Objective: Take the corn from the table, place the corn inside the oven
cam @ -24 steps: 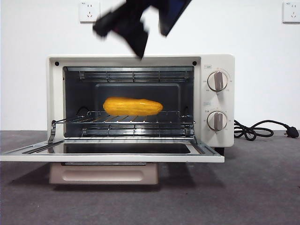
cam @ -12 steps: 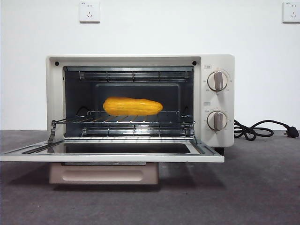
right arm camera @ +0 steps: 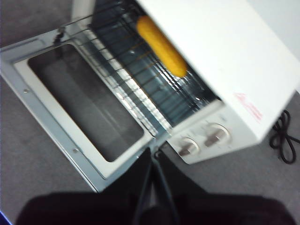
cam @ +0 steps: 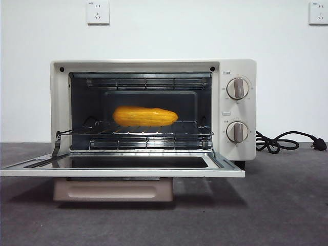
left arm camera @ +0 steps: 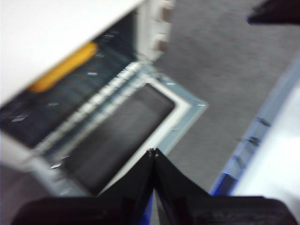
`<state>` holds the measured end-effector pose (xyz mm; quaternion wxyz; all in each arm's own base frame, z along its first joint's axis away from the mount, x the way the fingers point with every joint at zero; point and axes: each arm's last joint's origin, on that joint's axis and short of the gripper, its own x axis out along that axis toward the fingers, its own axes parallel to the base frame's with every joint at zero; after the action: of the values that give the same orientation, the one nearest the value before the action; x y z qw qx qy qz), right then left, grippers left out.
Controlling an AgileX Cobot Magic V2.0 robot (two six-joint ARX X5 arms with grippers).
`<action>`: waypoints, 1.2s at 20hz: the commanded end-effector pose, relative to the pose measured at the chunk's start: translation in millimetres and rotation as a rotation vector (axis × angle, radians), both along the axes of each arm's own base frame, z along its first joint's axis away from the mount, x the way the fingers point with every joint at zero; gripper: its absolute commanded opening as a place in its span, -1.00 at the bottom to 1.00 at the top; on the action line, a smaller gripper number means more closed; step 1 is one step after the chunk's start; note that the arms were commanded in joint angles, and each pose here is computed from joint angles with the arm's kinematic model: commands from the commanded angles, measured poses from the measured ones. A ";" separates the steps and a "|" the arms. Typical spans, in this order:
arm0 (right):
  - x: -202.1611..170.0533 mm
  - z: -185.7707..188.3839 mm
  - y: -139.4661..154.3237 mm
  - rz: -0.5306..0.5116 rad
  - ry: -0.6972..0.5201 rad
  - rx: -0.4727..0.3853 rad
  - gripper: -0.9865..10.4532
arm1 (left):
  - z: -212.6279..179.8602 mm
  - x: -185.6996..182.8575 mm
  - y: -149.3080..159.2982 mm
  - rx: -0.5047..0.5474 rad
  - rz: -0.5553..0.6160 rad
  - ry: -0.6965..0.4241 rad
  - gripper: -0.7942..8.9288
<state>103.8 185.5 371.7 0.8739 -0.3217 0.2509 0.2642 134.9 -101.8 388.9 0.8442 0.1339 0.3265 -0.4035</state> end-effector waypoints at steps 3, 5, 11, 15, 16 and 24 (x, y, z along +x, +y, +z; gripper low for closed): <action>3.4 12.0 -23.4 0.007 0.003 0.048 -0.85 | -14.6 26.0 -0.1 -0.064 -0.072 0.091 -0.85; 5.2 16.0 -33.0 0.018 0.024 0.087 -0.85 | -22.8 36.9 6.4 -0.096 -0.051 0.125 -0.85; 16.8 22.5 -58.3 0.027 0.087 0.183 -0.85 | -66.2 61.9 45.0 -0.230 0.091 0.234 -0.85; 27.0 21.7 -68.4 0.032 0.133 0.217 -0.85 | -98.7 68.2 74.4 -0.357 0.186 0.318 -0.85; 29.7 21.5 -70.9 0.035 0.142 0.224 -0.85 | -106.6 68.7 82.1 -0.395 0.212 0.336 -0.85; 46.2 21.8 -92.8 0.032 0.184 0.294 -0.85 | -154.4 63.2 127.5 -0.516 0.461 0.390 -0.85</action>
<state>149.3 92.6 392.7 0.8818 -0.1634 0.2886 0.3355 198.6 25.1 236.6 0.8440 -0.2275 0.3885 -0.2916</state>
